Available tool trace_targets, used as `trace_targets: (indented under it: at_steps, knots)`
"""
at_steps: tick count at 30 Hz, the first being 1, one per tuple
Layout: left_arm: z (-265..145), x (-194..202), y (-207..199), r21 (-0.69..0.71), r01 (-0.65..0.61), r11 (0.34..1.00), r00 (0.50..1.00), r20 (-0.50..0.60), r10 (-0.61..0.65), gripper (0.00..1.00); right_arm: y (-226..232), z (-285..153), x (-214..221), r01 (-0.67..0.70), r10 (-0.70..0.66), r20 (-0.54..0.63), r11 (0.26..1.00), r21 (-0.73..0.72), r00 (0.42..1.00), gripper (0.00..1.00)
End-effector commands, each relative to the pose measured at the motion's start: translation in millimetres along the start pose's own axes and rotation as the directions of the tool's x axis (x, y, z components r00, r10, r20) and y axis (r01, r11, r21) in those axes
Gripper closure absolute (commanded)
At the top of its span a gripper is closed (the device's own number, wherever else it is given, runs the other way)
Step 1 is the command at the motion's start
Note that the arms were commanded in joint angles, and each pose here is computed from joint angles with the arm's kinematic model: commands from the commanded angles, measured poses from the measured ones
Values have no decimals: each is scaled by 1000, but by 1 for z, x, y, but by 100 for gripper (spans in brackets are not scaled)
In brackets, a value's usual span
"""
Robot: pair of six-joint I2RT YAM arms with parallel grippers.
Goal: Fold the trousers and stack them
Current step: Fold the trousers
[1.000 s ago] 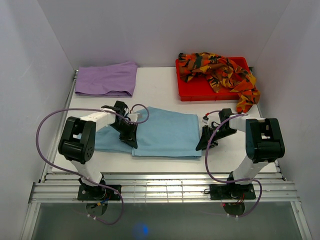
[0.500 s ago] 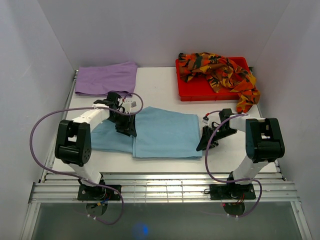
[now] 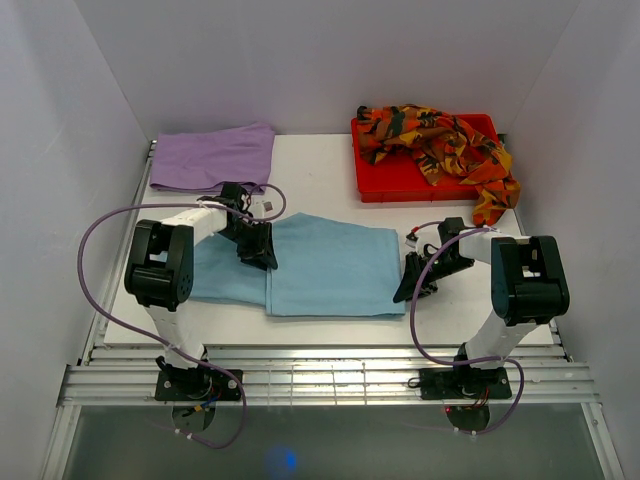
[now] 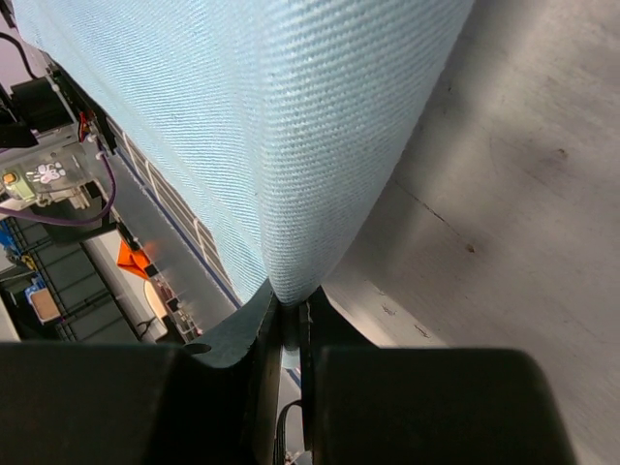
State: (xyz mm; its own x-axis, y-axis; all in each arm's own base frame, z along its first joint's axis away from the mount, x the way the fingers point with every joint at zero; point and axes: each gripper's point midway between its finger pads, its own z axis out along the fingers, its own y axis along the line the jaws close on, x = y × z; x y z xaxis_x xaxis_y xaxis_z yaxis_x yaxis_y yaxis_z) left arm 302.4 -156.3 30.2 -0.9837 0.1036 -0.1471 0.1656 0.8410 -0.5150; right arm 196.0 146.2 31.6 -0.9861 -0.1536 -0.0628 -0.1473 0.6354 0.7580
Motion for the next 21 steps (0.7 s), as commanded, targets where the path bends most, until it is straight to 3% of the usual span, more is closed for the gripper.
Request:
trace_targets:
  at_steps: [1, 5, 15, 21]
  knots:
    - [-9, -21, -5, -12, -10, 1000, 998, 69, 11, 53, 0, -4, -6, 16, -16, 3, 1000, 2, 1000, 92]
    - [-19, -25, 10, -123, -15, 992, 993, 111, 29, 47, 2, -4, -5, 18, -18, 1, 1000, -2, 1000, 92]
    - [-11, -35, -1, -45, -20, 999, 991, 132, 26, 46, 1, -4, -5, 17, -17, 0, 1000, 0, 1000, 92]
    - [-10, -39, -28, 60, -55, 997, 988, 144, 45, 60, 0, -3, -5, 13, -13, -3, 1000, -1, 1000, 91]
